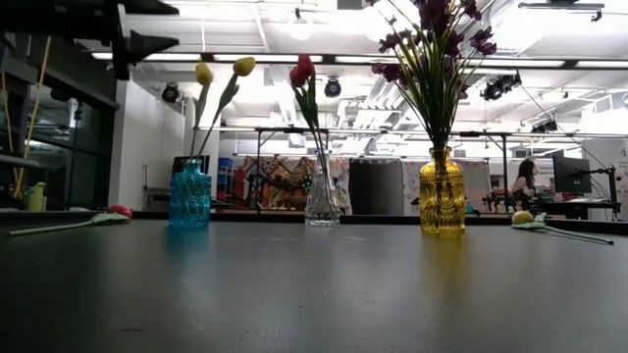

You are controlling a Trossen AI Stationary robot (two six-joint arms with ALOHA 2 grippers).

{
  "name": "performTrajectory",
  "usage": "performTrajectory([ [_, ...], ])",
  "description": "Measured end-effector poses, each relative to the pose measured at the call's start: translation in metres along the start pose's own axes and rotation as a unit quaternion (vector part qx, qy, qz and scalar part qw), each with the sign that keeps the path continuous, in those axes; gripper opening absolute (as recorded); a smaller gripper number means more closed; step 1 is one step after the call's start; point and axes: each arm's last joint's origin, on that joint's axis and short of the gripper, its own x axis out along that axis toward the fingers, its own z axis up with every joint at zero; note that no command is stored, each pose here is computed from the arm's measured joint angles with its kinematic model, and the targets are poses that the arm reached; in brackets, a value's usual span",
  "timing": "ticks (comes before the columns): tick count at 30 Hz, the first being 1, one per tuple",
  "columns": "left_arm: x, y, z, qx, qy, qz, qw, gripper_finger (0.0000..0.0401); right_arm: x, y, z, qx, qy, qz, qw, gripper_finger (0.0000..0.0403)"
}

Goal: Sort flowers into vase by color
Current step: Adjust the yellow vase

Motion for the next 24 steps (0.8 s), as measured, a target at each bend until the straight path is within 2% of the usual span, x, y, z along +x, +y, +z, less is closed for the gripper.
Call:
performTrajectory([
  [4,-0.003,-0.003,0.006,-0.017,-0.031,-0.018,0.999,0.0234,0.023,0.014,-0.050,0.066,0.119,0.052,0.989,0.0311],
  [7,-0.003,-0.004,0.008,-0.017,-0.038,-0.022,0.999,0.0234,0.035,0.026,-0.104,0.119,0.214,0.058,0.968,0.0311],
  [9,-0.003,-0.004,0.008,-0.017,-0.039,-0.022,0.999,0.0234,0.037,0.031,-0.147,0.161,0.290,0.044,0.942,0.0311],
  [13,-0.003,-0.004,0.008,-0.017,-0.039,-0.022,0.999,0.0234,0.025,0.046,-0.231,0.232,0.435,0.009,0.870,0.0311],
  [16,-0.003,-0.004,0.008,-0.017,-0.039,-0.022,0.999,0.0234,0.005,0.053,-0.286,0.262,0.517,-0.037,0.814,0.0311],
  [19,-0.003,-0.004,0.008,-0.017,-0.040,-0.021,0.999,0.0234,-0.013,0.050,-0.324,0.298,0.554,-0.114,0.769,0.0311],
  [22,-0.003,-0.004,0.008,-0.017,-0.040,-0.021,0.999,0.0234,-0.027,0.036,-0.345,0.334,0.546,-0.210,0.739,0.0311],
  [24,-0.003,-0.004,0.008,-0.017,-0.040,-0.020,0.999,0.0234,-0.038,0.025,-0.349,0.351,0.524,-0.268,0.728,0.0311],
])
